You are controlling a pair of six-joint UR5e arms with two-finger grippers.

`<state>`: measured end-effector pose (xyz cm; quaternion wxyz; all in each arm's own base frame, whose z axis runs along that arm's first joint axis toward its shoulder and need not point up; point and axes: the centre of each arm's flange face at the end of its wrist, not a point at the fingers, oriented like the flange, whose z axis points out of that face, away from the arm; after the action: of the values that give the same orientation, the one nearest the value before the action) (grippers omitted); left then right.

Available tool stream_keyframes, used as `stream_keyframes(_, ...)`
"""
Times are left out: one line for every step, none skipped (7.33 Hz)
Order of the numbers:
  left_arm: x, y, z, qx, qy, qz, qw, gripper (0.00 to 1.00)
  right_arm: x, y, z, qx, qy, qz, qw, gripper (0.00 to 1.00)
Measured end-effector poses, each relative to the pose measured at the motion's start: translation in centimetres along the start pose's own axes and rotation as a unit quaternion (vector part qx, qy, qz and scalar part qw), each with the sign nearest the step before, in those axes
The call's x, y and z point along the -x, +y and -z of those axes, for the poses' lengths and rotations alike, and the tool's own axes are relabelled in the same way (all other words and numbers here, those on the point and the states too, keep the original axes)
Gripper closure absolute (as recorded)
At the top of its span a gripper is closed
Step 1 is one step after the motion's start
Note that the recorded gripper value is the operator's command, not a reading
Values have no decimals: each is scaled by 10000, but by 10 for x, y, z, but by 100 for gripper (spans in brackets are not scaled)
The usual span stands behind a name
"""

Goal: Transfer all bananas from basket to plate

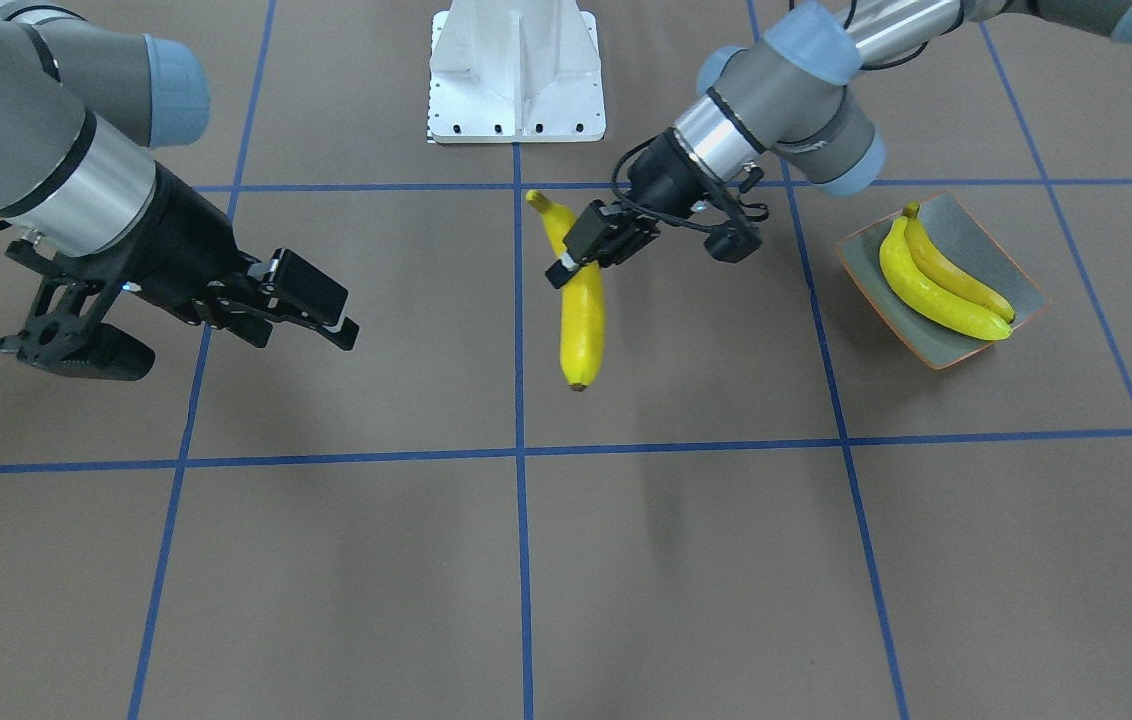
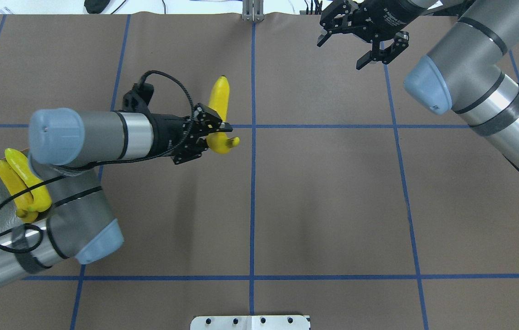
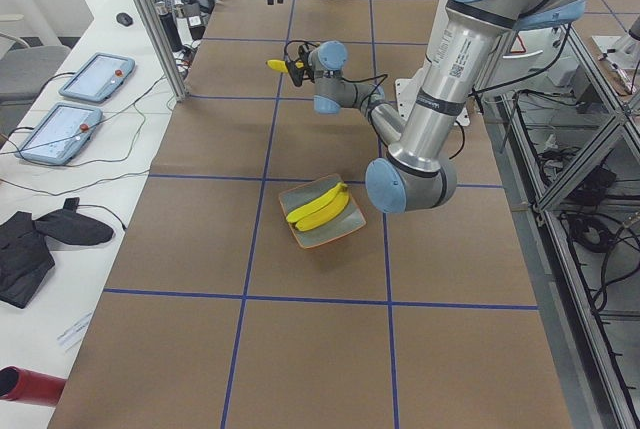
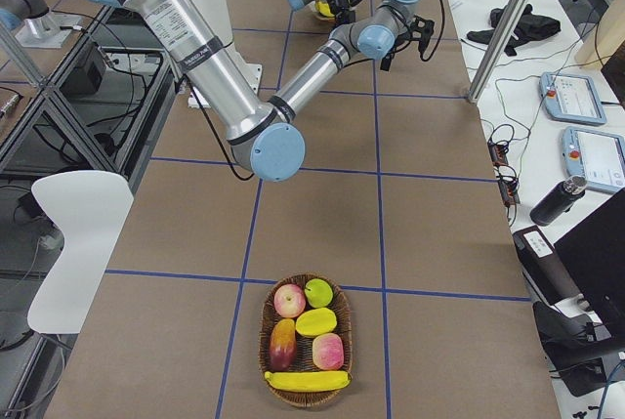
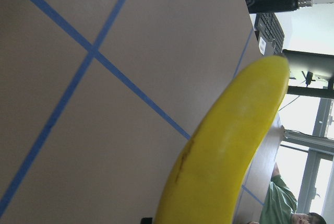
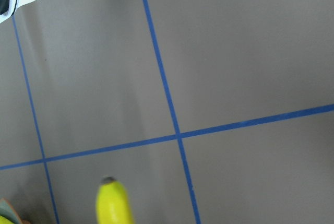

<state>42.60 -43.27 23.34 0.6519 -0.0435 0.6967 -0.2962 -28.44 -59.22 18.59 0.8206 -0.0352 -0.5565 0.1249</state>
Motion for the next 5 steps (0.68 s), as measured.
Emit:
stream_keyframes(18, -18, 34, -376, -469, 171, 9980, 100, -12, -8, -1, -28, 62, 26, 10000, 0)
stream_keyframes(41, -38, 65, -782, -944, 404, 9916, 100, -19, -14, -3, -44, 110, 29, 9999, 0)
stream_keyframes(69, -62, 95, -1172, -1284, 644, 9827, 100, -23, -17, -4, -62, 144, 19, 9999, 0)
stream_keyframes(93, -83, 121, -1484, -1472, 818, 9745, 100, -25, -20, -6, -81, 171, 9, 9998, 0)
stream_keyframes(106, -96, 138, -1663, -1546, 911, 9696, 100, -27, -21, -7, -98, 188, 1, 9998, 0)
